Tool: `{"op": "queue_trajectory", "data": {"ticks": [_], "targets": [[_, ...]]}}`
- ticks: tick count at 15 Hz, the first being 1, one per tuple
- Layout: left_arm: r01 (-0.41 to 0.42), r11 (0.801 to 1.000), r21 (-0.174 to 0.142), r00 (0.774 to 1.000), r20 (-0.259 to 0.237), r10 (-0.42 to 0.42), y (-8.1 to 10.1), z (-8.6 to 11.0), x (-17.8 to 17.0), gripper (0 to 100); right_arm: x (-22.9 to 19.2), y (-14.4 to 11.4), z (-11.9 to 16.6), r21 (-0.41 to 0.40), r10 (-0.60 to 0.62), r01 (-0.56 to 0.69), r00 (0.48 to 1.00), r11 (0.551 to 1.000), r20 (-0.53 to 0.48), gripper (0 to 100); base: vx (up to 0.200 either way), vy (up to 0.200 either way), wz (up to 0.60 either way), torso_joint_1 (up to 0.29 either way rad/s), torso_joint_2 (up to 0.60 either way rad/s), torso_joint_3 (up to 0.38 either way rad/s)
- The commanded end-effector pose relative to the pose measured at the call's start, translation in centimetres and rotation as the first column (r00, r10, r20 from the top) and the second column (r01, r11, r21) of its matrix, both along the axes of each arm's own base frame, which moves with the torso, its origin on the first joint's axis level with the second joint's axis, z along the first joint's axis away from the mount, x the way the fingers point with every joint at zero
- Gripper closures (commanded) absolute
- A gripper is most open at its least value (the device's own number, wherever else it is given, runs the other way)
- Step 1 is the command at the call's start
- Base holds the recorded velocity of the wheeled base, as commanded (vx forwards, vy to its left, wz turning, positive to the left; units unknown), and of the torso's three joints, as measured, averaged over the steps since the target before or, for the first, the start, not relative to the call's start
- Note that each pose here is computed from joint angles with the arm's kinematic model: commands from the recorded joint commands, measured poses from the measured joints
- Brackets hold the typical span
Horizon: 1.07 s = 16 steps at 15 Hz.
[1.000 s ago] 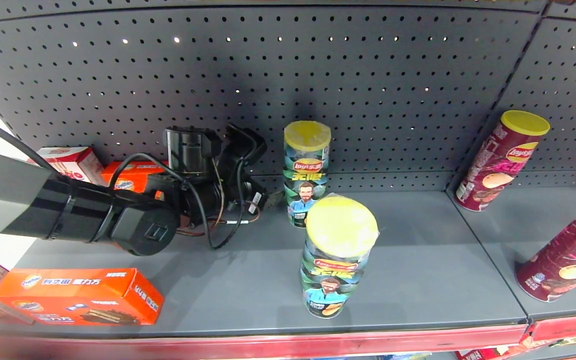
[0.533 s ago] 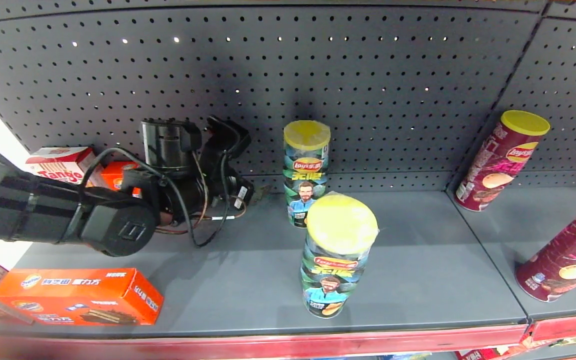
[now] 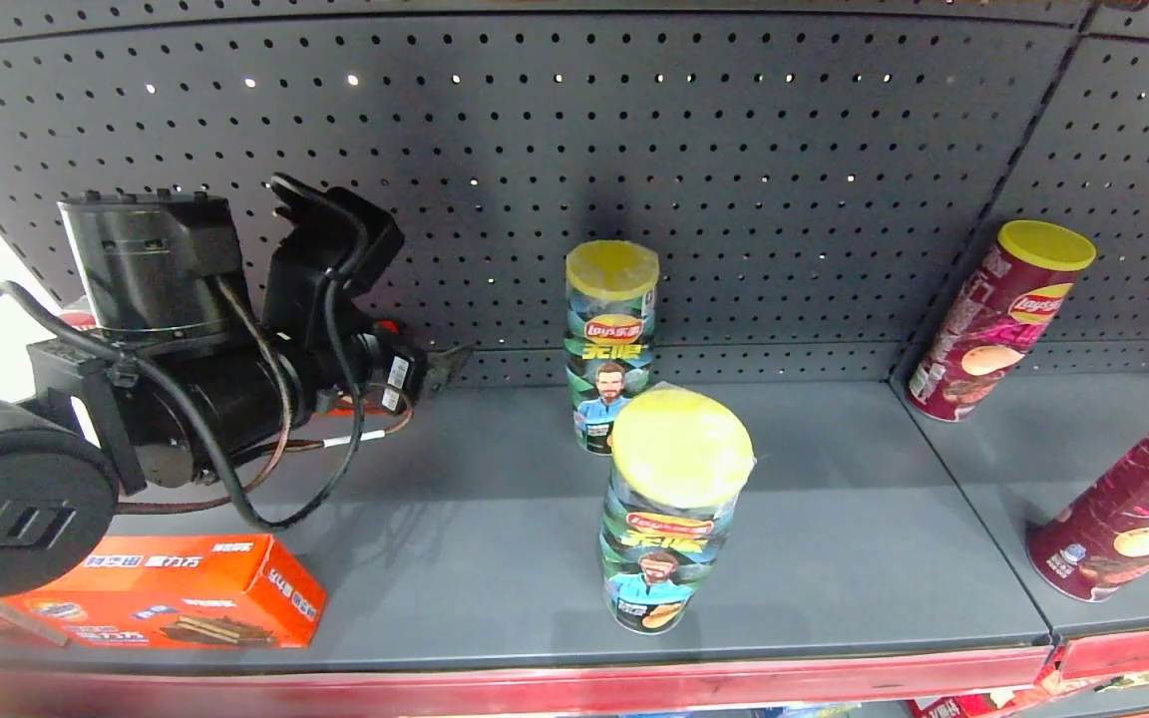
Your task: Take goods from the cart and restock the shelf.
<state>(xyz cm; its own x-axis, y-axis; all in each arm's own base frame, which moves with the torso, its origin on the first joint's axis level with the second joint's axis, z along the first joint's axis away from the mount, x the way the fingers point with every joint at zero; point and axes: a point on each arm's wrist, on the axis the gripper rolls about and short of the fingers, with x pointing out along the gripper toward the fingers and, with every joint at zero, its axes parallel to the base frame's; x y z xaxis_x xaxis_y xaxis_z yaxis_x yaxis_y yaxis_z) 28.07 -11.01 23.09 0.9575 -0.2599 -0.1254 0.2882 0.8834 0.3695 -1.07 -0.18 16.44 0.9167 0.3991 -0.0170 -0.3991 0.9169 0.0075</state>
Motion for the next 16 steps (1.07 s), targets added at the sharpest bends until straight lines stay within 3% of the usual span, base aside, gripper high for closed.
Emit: {"op": "queue_trajectory", "data": {"ticks": [1,2,5,11,14,16], "targets": [[-0.004,1.000,-0.014,1.000,0.027,0.004,0.4,0.5,-0.7,0,3.8,1.4,2.1,-0.053,0.038,-0.046,0.987,0.998,-0.157,0,0.000,0.000,0.00,0.000,0.00,0.000],[0.003,1.000,-0.025,0.999,0.049,-0.001,0.7,0.1,-1.3,0,5.8,2.4,2.4,-0.085,0.088,-0.110,0.969,0.990,-0.229,0,0.000,0.000,0.00,0.000,0.00,0.000],[-0.004,1.000,-0.025,0.999,0.044,0.005,1.1,-0.5,-2.1,0,8.6,4.7,2.1,-0.110,0.198,-0.236,0.940,0.965,-0.279,0,0.000,0.000,0.00,0.000,0.00,0.000],[-0.033,0.999,-0.042,0.999,0.022,0.034,2.0,-1.1,-2.4,0,11.1,6.9,0.8,-0.163,0.164,-0.232,0.923,0.959,-0.349,0,0.000,0.000,0.00,0.000,0.00,0.000],[-0.057,0.997,-0.054,0.996,0.060,0.060,2.6,-0.6,-2.1,0,12.4,7.7,0.9,-0.188,0.117,-0.199,0.921,0.962,-0.372,0,0.000,0.000,0.00,0.000,0.00,0.000],[-0.078,0.996,-0.046,0.994,0.072,0.081,3.2,-0.6,-1.7,0,14.0,8.6,1.4,-0.200,0.095,-0.183,0.920,0.963,-0.380,0,0.000,0.000,0.00,0.000,0.00,0.000]]}}
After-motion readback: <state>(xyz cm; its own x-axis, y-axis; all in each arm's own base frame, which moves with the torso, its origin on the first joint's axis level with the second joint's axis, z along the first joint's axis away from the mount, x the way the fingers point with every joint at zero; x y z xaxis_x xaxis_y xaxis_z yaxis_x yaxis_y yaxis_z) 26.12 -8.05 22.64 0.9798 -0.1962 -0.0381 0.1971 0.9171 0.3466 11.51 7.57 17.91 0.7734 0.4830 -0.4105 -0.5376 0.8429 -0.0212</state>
